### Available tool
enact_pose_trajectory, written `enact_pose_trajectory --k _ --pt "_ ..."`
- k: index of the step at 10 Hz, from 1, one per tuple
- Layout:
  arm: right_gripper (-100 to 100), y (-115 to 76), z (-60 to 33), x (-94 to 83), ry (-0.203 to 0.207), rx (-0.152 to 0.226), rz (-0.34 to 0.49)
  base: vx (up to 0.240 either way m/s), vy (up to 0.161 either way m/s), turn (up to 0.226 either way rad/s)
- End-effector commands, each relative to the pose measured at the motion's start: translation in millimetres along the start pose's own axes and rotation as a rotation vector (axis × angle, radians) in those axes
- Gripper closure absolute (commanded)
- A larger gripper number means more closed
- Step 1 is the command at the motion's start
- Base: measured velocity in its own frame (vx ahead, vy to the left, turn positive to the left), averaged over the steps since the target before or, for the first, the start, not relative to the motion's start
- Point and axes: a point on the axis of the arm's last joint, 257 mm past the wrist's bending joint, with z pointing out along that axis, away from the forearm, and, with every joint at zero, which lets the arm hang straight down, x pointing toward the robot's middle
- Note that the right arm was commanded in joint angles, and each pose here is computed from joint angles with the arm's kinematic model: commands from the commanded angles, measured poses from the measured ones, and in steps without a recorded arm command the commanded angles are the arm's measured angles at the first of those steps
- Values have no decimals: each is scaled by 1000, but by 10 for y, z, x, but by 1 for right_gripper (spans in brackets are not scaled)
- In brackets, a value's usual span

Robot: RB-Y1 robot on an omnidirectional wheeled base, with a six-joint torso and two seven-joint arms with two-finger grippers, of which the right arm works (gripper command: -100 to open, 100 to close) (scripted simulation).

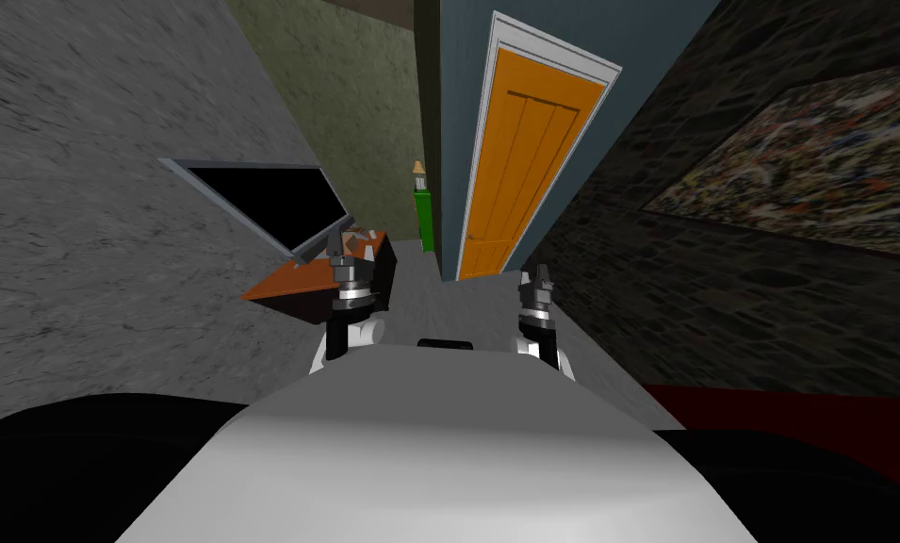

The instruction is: Pull the door open

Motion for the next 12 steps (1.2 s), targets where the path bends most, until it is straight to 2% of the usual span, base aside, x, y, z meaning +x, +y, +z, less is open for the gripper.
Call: enact_pose_trajectory --k 1,6,12 --pt "-100 -114 -4 21 9 12 6 75 -27 58" --pt "-100 -475 -24 81 31 52 26 137 -27 58" --pt "-100 -862 -59 135 50 96 46 92 -34 48"
